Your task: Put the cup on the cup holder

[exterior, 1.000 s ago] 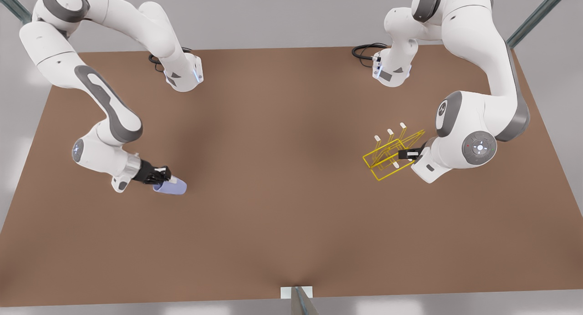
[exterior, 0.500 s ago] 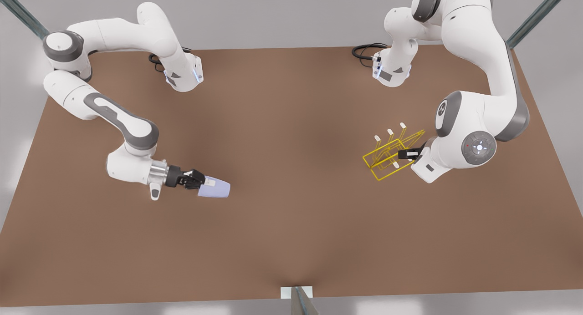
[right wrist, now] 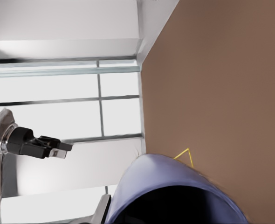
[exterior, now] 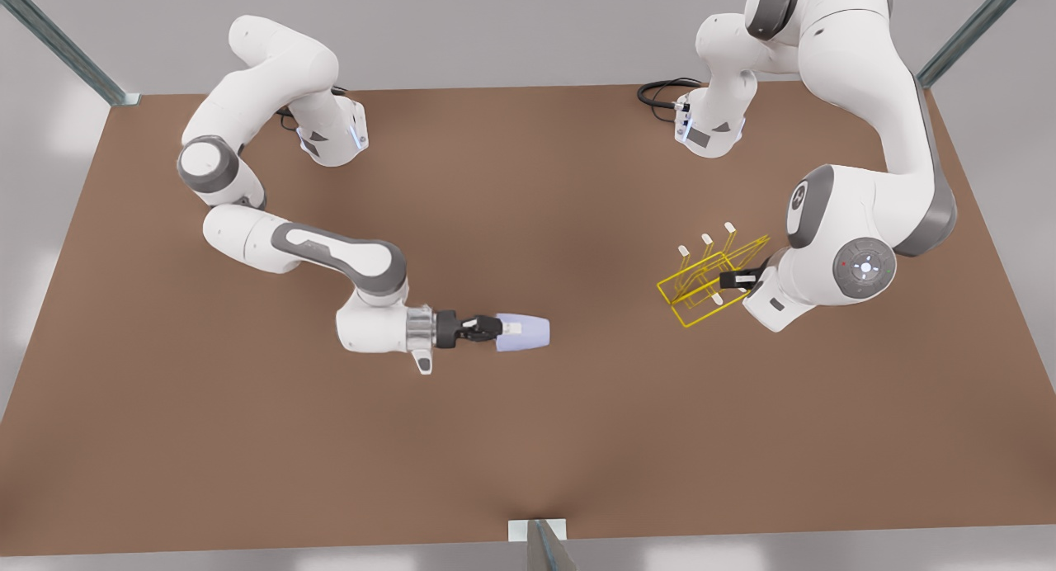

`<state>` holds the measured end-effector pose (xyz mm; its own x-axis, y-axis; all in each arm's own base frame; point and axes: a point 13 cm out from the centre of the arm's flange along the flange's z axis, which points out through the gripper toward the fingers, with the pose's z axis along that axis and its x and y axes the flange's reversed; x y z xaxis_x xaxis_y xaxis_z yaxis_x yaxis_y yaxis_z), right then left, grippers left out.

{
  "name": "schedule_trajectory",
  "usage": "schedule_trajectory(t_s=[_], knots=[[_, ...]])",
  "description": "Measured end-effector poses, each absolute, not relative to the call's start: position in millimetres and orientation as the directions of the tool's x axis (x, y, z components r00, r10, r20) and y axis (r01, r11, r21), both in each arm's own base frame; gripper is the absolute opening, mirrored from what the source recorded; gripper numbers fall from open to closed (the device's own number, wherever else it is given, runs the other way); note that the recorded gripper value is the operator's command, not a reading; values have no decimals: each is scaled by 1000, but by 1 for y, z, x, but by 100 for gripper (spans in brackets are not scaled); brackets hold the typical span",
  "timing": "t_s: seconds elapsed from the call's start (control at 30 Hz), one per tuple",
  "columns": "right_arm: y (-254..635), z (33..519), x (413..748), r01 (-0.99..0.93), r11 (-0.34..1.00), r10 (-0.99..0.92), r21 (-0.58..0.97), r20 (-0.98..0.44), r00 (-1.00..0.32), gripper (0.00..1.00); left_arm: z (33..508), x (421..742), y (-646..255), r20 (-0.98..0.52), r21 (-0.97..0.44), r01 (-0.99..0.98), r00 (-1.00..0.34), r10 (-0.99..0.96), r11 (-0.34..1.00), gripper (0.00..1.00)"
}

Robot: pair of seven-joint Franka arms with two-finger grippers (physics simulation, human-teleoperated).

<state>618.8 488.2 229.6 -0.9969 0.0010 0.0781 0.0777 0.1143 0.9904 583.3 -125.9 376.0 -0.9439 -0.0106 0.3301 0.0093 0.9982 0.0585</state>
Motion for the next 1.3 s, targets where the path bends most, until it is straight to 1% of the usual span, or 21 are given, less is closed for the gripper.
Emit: schedule_trajectory(t_s=[0.13, 0.3, 0.47, 0.67, 0.9, 0.93, 0.97, 1.13, 1.3], knots=[[536, 230, 620, 122, 88, 14, 989, 122, -992, 21, 376, 583, -125, 330, 59, 7, -944, -13, 998, 100], [576, 212, 609, 183, 81, 13, 980, 183, -983, 21, 376, 583, -126, 331, 61, 2, -944, -18, 998, 100], [580, 173, 602, 231, 101, 25, 968, 229, -973, 21, 375, 583, -127, 331, 63, -5, -943, -26, 998, 100], [575, 140, 611, 235, 145, 66, 961, 227, -972, 21, 375, 583, -127, 330, 66, -14, -944, -35, 998, 100], [585, 109, 605, 229, 191, 81, 954, 217, -973, 21, 375, 583, -128, 329, 69, -18, -943, -40, 997, 100], [584, 106, 604, 227, 197, 82, 954, 215, -973, 34, 375, 583, -128, 329, 70, -19, -943, -41, 997, 100], [584, 104, 604, 225, 200, 83, 954, 212, -974, 100, 375, 583, -127, 329, 70, -21, -943, -43, 997, 100], [578, 102, 606, 213, 203, 85, 956, 200, -976, 100, 375, 583, -128, 329, 72, -24, -943, -47, 997, 100], [562, 87, 611, 201, 228, 94, 952, 184, -978, 100, 375, 583, -128, 329, 72, -28, -943, -50, 997, 100]])
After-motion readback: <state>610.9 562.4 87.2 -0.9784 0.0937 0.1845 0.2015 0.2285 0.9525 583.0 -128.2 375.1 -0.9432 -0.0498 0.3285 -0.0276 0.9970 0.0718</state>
